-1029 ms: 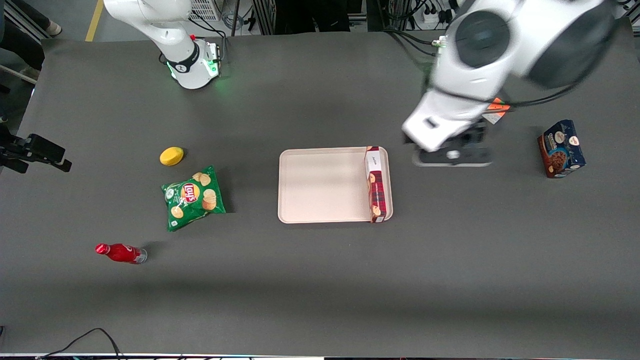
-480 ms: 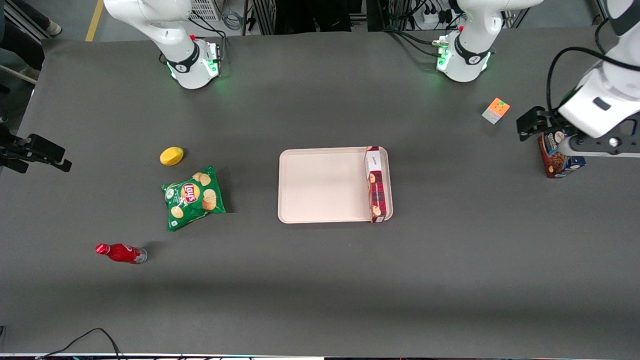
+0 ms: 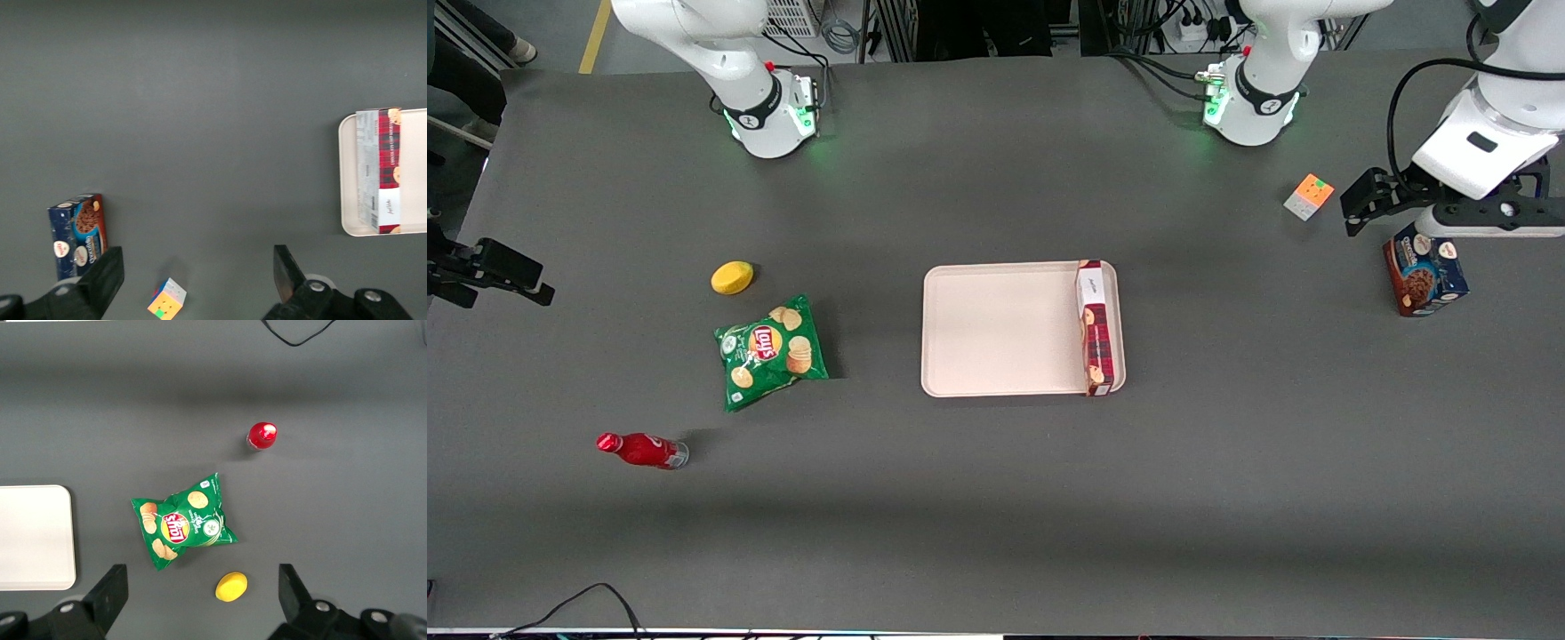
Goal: Place red cookie box on tray
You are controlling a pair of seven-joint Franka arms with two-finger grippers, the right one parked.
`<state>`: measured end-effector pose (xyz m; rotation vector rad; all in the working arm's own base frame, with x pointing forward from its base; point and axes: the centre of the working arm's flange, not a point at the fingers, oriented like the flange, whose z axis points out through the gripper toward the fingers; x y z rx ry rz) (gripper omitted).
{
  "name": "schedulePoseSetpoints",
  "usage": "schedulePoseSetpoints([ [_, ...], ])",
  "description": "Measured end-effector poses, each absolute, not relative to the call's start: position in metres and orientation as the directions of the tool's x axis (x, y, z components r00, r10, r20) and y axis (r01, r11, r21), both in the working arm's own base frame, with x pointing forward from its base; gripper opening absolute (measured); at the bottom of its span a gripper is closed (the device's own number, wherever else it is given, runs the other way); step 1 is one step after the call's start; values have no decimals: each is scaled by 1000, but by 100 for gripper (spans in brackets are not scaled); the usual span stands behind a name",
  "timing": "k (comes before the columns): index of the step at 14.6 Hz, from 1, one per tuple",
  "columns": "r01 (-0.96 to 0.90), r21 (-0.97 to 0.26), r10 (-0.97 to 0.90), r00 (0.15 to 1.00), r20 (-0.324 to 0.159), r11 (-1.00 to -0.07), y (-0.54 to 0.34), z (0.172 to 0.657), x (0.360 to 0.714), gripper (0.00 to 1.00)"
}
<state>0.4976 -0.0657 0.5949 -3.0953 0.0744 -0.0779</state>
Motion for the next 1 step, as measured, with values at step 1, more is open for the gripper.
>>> schedulePoseSetpoints([
  [1, -45, -37, -47, 998, 51, -998, -66, 595, 498, 100],
])
